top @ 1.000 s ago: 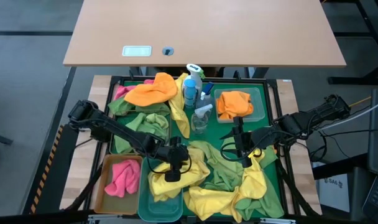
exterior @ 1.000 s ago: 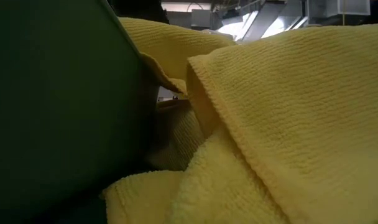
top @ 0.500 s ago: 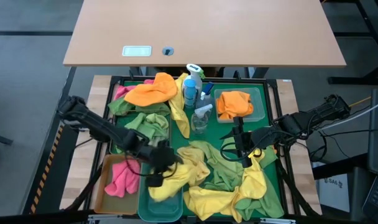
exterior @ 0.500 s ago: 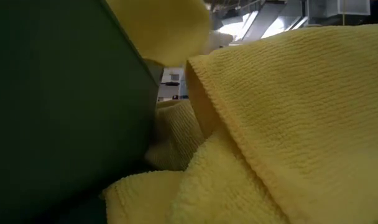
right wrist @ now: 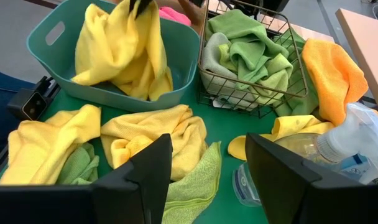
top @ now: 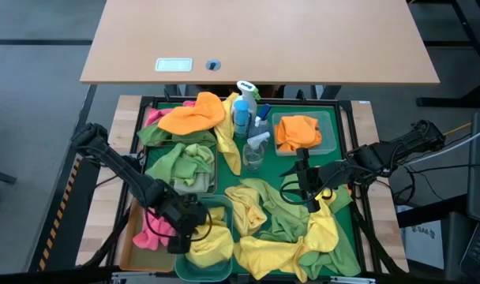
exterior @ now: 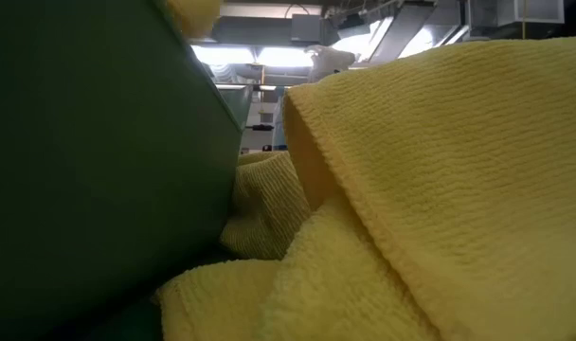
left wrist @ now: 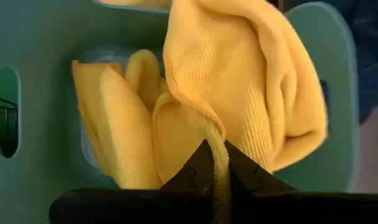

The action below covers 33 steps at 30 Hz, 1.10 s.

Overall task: Sort microfiber towel by color & place in baskets
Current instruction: Put the yellow towel into the blue bin

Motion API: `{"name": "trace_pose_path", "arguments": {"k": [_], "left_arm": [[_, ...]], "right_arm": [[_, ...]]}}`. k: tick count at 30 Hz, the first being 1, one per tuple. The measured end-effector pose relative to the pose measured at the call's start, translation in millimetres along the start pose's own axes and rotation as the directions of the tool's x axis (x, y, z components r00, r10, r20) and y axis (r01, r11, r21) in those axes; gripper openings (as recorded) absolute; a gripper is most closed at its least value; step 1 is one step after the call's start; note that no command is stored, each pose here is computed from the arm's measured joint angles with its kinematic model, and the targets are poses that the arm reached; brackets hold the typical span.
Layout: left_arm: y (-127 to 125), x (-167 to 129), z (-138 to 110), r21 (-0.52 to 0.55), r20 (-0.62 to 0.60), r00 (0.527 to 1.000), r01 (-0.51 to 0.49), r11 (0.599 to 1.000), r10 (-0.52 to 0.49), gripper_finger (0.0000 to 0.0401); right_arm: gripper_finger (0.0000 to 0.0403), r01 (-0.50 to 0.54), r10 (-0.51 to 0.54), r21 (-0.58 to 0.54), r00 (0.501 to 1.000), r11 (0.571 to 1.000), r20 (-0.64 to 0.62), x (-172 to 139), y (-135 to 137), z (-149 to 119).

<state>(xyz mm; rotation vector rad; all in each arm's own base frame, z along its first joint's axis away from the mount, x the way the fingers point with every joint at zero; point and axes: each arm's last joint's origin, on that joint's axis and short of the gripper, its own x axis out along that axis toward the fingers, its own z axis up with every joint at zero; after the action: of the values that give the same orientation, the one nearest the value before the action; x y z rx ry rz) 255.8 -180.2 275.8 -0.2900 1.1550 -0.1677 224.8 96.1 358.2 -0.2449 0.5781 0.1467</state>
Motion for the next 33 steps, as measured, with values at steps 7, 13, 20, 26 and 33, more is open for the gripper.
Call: {"name": "trace_pose_path", "arguments": {"k": [7,13,20,26,33], "left_arm": [[5.4,35.3,3.3,-0.012,-0.065,0.994,-0.084,0.996,0.083,0.001],[12.6,57.3,5.8,-0.033,-0.119,0.985,-0.126,0.991,0.122,0.0011],[22.1,57.0,12.1,-0.16,-0.12,0.984,-0.152,0.975,0.134,0.006],[26.8,56.4,15.5,-0.212,-0.208,0.978,-0.047,0.976,0.002,0.012],[29.3,51.8,17.5,-0.246,-0.254,0.963,0.029,0.969,-0.094,0.0132]], "right_arm": [[0.0202,0.0,0.0,0.0,1.0,1.0,0.0,0.0,0.0,0.0],[0.0202,0.0,0.0,0.0,1.0,1.0,0.0,0.0,0.0,0.0],[0.0202,0.0,0.0,0.0,1.0,1.0,0.0,0.0,0.0,0.0],[0.0202,0.0,0.0,0.0,1.0,1.0,0.0,0.0,0.0,0.0],[0.0202,0.0,0.0,0.0,1.0,1.0,0.0,0.0,0.0,0.0]]}}
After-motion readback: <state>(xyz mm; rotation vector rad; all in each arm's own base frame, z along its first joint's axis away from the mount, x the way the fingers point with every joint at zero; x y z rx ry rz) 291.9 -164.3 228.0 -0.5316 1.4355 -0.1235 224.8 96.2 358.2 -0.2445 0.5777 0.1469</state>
